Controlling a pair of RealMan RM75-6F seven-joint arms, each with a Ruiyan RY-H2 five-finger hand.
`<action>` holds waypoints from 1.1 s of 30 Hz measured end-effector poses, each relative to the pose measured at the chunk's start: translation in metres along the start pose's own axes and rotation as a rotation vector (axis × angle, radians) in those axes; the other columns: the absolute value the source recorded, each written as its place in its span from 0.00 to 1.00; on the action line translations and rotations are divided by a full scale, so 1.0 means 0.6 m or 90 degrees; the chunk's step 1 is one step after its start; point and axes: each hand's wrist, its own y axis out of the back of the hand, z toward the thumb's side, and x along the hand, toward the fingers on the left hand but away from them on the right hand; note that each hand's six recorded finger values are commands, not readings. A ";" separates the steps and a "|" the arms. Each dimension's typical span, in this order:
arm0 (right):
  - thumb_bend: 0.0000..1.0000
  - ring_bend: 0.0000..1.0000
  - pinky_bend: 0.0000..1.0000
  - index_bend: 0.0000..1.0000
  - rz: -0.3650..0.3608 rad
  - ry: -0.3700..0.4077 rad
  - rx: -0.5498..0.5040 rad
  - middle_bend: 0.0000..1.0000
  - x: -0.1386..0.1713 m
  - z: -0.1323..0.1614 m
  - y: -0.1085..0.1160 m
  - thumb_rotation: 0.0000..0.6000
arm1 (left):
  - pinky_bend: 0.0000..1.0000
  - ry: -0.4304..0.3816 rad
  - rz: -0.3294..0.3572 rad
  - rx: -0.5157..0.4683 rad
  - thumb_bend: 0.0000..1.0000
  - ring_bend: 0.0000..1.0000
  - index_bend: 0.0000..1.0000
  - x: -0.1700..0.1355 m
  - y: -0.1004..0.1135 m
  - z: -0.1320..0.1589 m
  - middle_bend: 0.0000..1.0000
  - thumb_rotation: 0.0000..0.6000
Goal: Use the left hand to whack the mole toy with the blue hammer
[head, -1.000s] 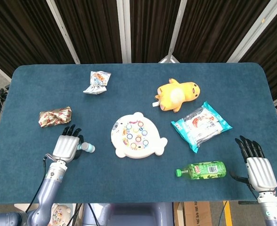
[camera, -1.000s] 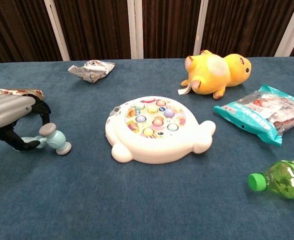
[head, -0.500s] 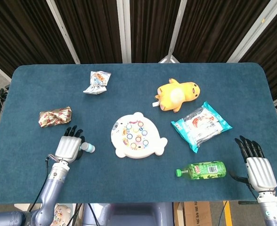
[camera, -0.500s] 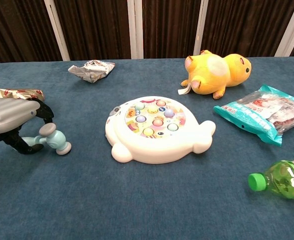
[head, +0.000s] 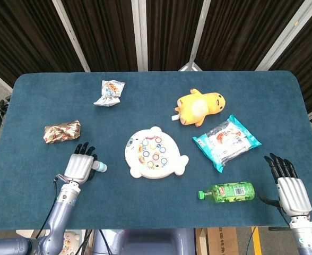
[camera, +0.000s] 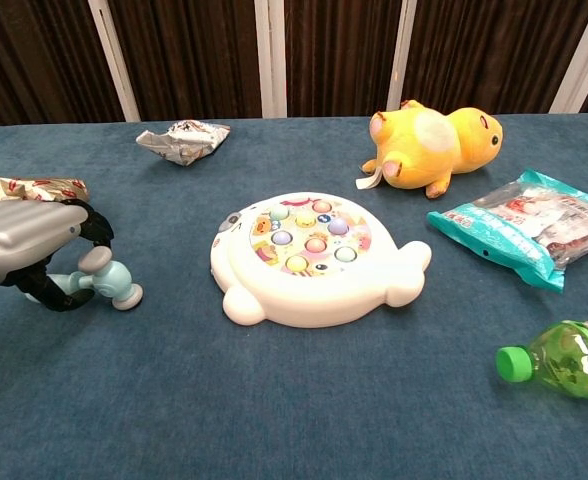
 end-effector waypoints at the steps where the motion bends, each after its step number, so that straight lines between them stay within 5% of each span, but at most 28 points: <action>1: 0.19 0.00 0.00 0.00 0.000 0.000 0.000 0.00 0.000 0.000 0.000 1.00 | 0.10 0.000 0.000 0.000 0.39 0.00 0.48 0.000 0.000 0.000 0.17 1.00; 19: 0.19 0.00 0.00 0.00 0.004 -0.003 -0.005 0.00 0.000 0.000 -0.001 1.00 | 0.11 0.008 -0.007 -0.001 0.44 0.02 0.49 0.003 -0.011 -0.002 0.18 1.00; 33: 0.19 0.00 0.00 0.00 0.006 -0.004 -0.006 0.00 0.000 0.000 -0.002 1.00 | 0.43 0.000 0.025 -0.005 0.64 0.28 0.60 0.003 -0.006 0.000 0.41 1.00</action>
